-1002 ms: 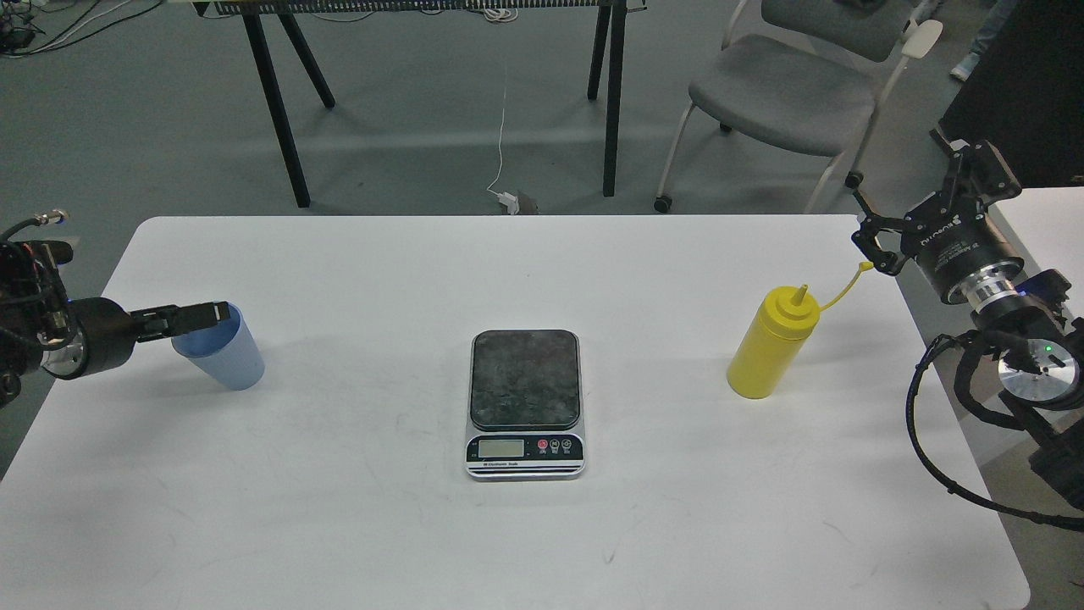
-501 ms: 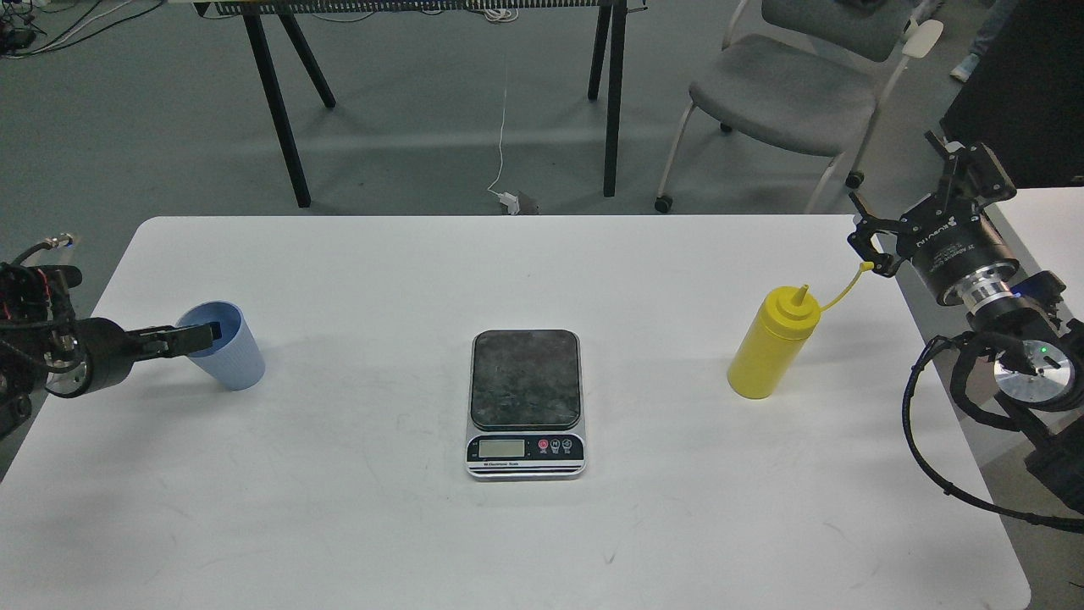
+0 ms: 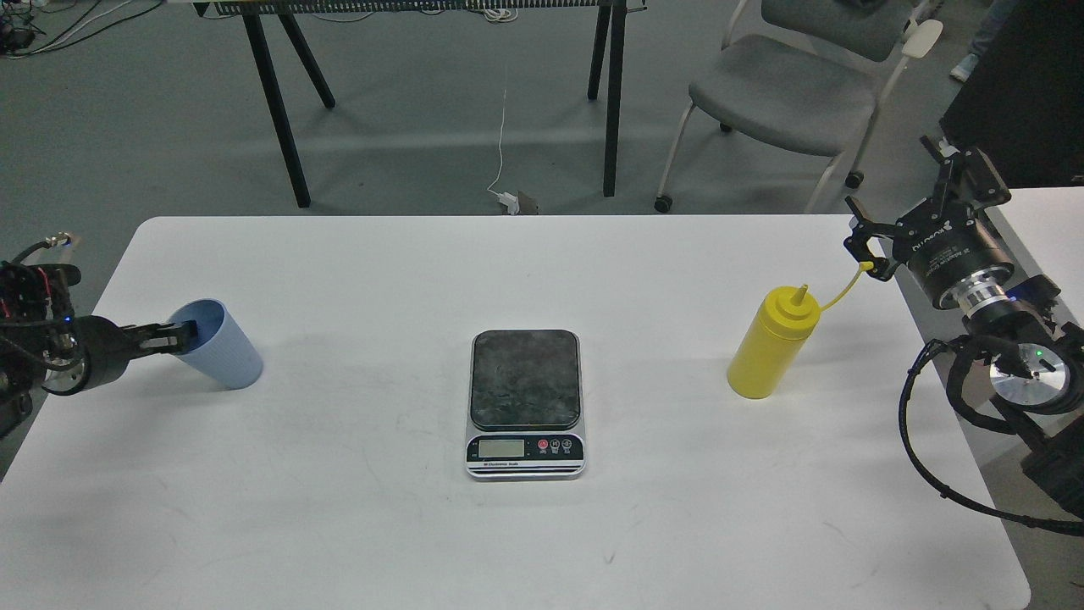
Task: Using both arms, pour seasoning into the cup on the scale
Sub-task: 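Reach the left gripper to the blue cup and grasp its rim, then lift the blue cup with the left gripper and lower it onto the scale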
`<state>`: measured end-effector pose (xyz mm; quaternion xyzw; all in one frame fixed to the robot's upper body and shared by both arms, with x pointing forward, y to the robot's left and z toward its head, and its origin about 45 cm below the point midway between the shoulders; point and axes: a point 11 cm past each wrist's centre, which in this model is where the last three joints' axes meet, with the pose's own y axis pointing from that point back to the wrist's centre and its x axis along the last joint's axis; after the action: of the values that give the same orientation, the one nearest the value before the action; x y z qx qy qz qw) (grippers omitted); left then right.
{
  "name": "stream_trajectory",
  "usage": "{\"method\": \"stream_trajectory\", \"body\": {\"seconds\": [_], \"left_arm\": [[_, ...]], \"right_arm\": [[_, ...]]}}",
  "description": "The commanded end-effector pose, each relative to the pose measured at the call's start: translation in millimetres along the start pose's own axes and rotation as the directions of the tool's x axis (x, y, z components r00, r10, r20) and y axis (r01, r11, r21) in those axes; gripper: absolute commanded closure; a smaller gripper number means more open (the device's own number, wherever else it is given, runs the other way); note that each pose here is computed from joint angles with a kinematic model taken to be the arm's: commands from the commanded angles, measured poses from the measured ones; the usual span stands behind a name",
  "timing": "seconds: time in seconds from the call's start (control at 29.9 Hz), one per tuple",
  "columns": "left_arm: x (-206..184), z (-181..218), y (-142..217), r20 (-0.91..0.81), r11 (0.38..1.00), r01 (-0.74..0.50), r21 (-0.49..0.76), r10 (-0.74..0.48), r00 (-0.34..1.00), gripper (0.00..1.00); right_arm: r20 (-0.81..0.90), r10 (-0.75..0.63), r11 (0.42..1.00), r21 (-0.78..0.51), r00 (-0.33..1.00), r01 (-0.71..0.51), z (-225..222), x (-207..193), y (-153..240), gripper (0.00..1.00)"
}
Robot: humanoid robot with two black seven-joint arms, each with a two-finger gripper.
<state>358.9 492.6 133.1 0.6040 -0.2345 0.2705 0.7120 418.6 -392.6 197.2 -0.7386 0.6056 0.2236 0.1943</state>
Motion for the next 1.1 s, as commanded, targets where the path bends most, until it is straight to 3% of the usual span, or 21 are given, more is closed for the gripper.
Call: {"method": "stream_trajectory", "body": {"seconds": [0.0,0.27,0.43,0.87,1.07], "left_arm": [[-2.1,0.8,0.1,0.002,1.000,0.015,-0.003,-0.015,1.000,0.93],[6.0,10.4,0.0,0.004,0.999,0.020,-0.032,-0.020,1.000,0.97],[32.4,31.4,13.4,0.010,0.993,0.031,-0.110,-0.030,0.999,0.97],[121.1,177.6,22.9,0.302,0.929,0.125,-0.348,-0.015,0.953,0.97],[127.4,241.5,11.3,0.474,0.906,0.200,-0.372,0.001,0.880,0.96]], "right_arm": [[0.000,0.000,1.000,0.000,1.000,0.000,-0.1,0.1,0.1,0.01],[0.002,0.006,1.000,-0.004,1.000,-0.006,2.5,2.2,2.7,0.01],[0.003,0.007,1.000,-0.004,1.000,-0.007,2.8,2.7,3.2,0.01],[0.004,0.010,1.000,0.005,1.000,-0.010,0.0,3.6,3.2,0.01],[0.004,0.018,1.000,0.004,1.000,-0.018,1.9,6.7,5.9,0.01]]}}
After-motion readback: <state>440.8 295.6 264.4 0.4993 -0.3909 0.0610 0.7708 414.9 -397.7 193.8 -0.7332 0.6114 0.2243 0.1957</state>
